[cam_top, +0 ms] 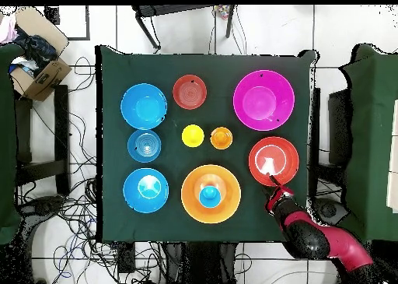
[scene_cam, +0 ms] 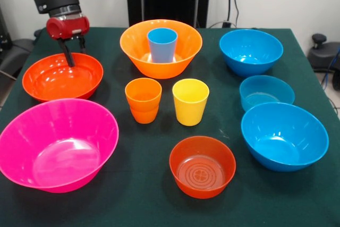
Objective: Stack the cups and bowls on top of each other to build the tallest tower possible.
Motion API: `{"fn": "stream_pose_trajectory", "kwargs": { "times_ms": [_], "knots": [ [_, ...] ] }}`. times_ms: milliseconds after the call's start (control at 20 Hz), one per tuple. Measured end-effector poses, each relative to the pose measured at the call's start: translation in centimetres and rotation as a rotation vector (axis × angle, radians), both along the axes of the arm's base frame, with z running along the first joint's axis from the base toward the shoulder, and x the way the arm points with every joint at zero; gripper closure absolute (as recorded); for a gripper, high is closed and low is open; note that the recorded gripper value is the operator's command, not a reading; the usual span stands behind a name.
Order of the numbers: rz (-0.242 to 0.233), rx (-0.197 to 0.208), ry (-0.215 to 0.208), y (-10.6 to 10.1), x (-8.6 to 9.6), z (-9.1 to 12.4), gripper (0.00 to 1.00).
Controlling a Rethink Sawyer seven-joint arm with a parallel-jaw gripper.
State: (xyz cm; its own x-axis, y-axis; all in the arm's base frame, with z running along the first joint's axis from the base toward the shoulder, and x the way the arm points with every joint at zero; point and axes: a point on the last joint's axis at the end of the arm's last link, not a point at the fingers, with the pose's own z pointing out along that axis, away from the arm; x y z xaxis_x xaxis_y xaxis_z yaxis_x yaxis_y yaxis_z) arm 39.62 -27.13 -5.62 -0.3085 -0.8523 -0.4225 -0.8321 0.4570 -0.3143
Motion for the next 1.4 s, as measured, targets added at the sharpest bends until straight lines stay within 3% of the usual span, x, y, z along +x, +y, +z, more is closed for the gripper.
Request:
{"fn": "stream_pose_trajectory", "kwargs": {
  "times_ms": [250,900,950,1400],
  "knots": [
    [0.011,-0.003,0.000,0.3,0.4,-0.1,0.00],
    [0.077,-0.059,-0.014,0.8,1.2,-0.9,0.00],
    [0.082,-0.063,-0.015,0.8,1.1,-0.9,1.00],
    [0.069,-0.067,-0.022,0.1,1.0,-0.7,1.00]
  ]
}}
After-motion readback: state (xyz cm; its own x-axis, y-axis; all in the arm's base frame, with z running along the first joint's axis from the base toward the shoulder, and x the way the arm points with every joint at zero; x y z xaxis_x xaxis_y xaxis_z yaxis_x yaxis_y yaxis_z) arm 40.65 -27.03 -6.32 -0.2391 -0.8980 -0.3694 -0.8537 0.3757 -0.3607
